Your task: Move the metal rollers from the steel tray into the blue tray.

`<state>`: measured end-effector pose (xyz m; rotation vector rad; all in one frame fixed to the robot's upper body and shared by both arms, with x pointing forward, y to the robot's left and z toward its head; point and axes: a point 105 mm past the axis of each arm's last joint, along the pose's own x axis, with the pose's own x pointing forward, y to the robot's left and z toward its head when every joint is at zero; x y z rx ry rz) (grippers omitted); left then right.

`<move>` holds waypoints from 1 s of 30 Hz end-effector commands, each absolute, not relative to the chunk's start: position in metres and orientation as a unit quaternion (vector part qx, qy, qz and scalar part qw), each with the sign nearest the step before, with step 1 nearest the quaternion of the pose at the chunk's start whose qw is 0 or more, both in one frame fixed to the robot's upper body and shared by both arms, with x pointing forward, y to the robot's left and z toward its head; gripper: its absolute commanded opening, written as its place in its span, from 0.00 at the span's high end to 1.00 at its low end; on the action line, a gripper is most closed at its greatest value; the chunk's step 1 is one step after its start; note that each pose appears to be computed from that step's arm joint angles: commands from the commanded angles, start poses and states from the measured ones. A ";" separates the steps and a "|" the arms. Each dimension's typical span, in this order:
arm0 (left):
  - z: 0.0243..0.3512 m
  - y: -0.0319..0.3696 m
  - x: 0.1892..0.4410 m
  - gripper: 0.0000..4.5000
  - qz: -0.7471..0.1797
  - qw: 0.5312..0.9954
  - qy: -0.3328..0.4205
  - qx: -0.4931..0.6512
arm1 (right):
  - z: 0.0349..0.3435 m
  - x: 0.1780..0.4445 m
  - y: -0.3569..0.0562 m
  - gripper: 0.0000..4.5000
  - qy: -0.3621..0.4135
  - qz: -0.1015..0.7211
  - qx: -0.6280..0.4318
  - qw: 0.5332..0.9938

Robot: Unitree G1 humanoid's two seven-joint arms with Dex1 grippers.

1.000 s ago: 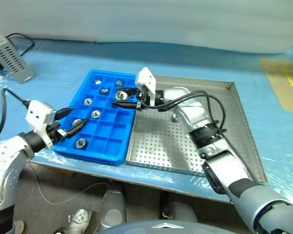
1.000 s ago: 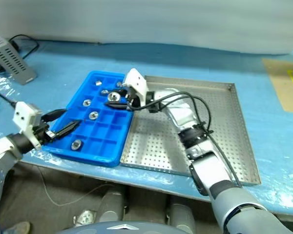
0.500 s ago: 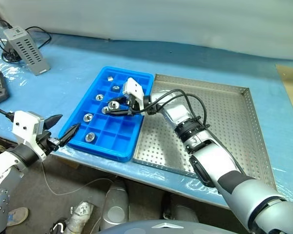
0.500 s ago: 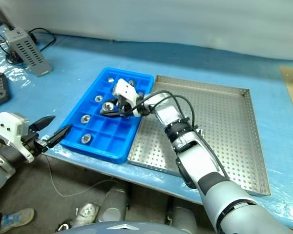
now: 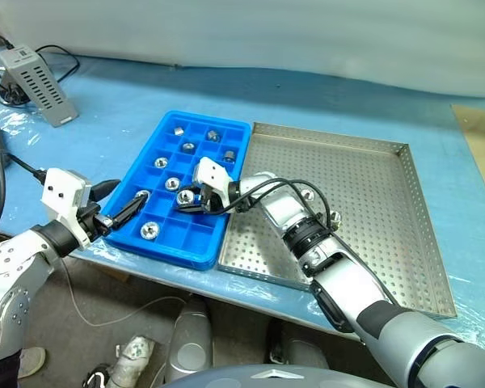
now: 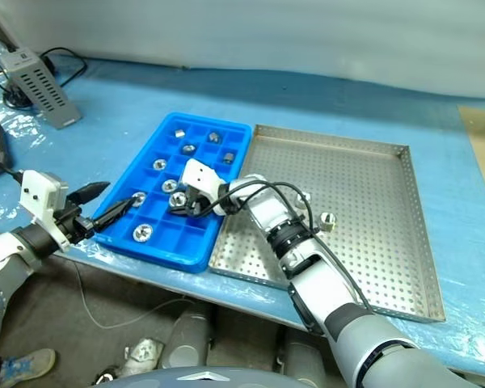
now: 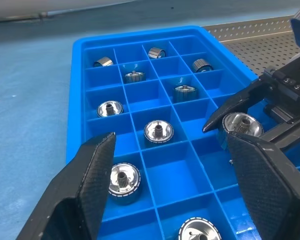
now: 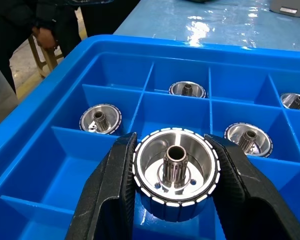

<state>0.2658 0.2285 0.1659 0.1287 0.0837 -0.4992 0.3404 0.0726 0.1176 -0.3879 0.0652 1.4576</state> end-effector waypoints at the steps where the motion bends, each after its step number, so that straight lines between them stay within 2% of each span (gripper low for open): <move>1: 0.175 0.228 0.267 0.17 -0.255 0.963 0.026 0.079 | 0.125 0.340 0.077 0.62 0.007 0.657 -0.175 0.733; 2: 0.175 0.228 0.267 0.17 -0.255 0.963 0.026 0.079 | 0.126 0.340 0.077 0.62 0.003 0.656 -0.171 0.735; 4: 0.175 0.227 0.267 0.17 -0.259 0.962 0.028 0.078 | 0.129 0.341 0.078 0.46 -0.005 0.653 -0.171 0.738; 7: 0.174 0.225 0.267 0.17 -0.267 0.960 0.030 0.076 | 0.129 0.341 0.077 0.28 0.013 0.659 -0.154 0.736; 14: 0.173 0.216 0.281 0.17 -0.300 0.950 0.029 0.075 | 0.153 0.355 0.050 0.28 -0.014 0.627 -0.141 0.766; 19: 0.173 0.202 0.297 0.17 -0.344 0.936 0.026 0.076 | 0.176 0.353 0.004 0.28 -0.028 0.616 -0.127 0.777; 26: 0.168 0.173 0.325 0.17 -0.413 0.907 0.022 0.076 | 0.180 0.357 -0.061 0.28 -0.017 0.524 -0.134 0.841; 30: 0.165 0.139 0.339 0.17 -0.476 0.876 0.020 0.078 | 0.172 0.358 -0.102 0.28 -0.009 0.429 -0.126 0.895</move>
